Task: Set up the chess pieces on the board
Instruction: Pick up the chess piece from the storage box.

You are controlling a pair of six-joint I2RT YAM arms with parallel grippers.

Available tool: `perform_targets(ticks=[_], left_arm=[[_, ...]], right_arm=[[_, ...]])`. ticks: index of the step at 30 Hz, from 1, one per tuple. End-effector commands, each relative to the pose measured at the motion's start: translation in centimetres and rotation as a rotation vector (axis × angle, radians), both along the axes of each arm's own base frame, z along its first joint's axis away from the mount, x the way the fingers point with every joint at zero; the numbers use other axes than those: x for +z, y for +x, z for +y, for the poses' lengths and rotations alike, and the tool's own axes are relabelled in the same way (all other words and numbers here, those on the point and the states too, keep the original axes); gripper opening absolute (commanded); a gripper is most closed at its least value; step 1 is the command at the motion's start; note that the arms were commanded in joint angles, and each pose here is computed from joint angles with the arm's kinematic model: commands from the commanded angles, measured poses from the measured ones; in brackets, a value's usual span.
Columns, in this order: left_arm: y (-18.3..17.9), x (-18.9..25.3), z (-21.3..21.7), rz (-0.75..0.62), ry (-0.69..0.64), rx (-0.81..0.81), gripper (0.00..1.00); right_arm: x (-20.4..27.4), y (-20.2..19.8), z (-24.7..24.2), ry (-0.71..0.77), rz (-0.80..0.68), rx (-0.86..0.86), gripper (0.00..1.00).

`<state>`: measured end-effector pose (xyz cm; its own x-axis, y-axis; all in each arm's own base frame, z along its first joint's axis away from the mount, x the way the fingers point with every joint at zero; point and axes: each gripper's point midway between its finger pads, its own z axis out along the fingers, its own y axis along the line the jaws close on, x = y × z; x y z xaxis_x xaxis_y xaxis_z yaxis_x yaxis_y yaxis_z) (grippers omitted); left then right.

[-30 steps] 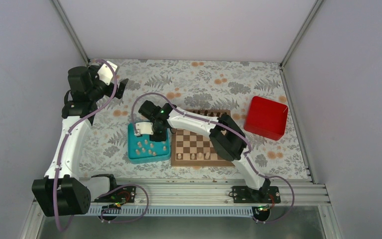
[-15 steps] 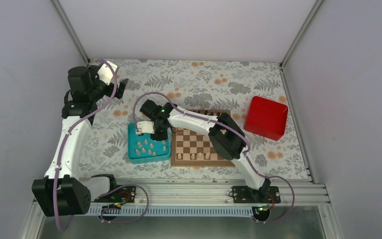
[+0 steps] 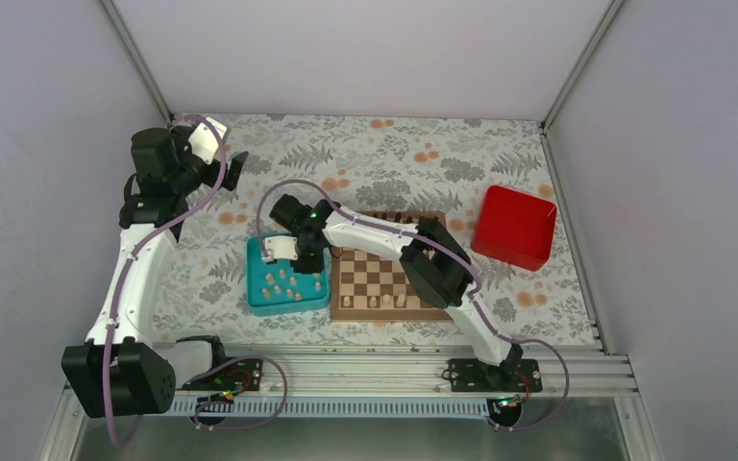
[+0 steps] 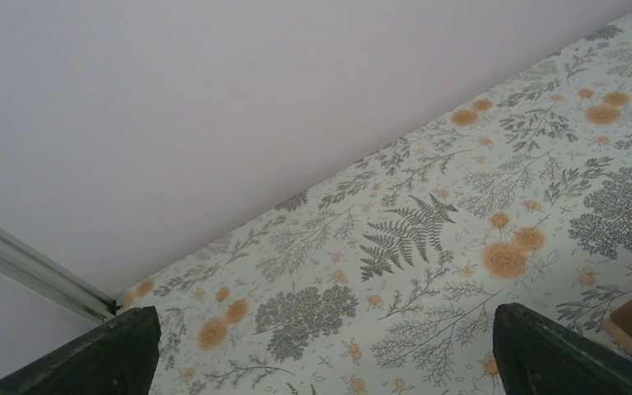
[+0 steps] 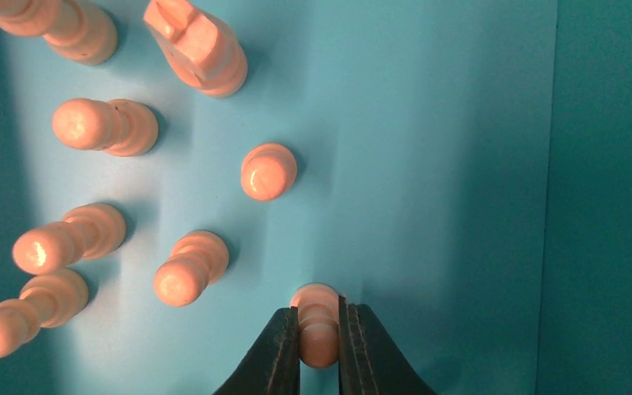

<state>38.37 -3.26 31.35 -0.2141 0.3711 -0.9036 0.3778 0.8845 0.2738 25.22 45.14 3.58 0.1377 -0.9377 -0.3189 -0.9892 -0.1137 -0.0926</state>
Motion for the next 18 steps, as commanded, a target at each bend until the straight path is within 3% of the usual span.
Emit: perform_targets(ticks=[1, 9, 18], left_arm=[[-0.4, 0.4, -0.4, -0.014, -0.007, -0.020, 1.00], [-0.5, 0.7, -0.2, -0.024, -0.005, -0.010, 1.00], [-0.4, 0.6, -0.4, -0.018, -0.014, -0.019, 1.00]], right_arm=[[2.0, 0.1, 0.1, 0.039, 0.004, -0.005, 0.05], [10.6, -0.3, -3.9, 0.139, -0.048, -0.061, 0.04], [11.8, -3.2, -11.7, 0.172, -0.020, -0.118, 0.05]])
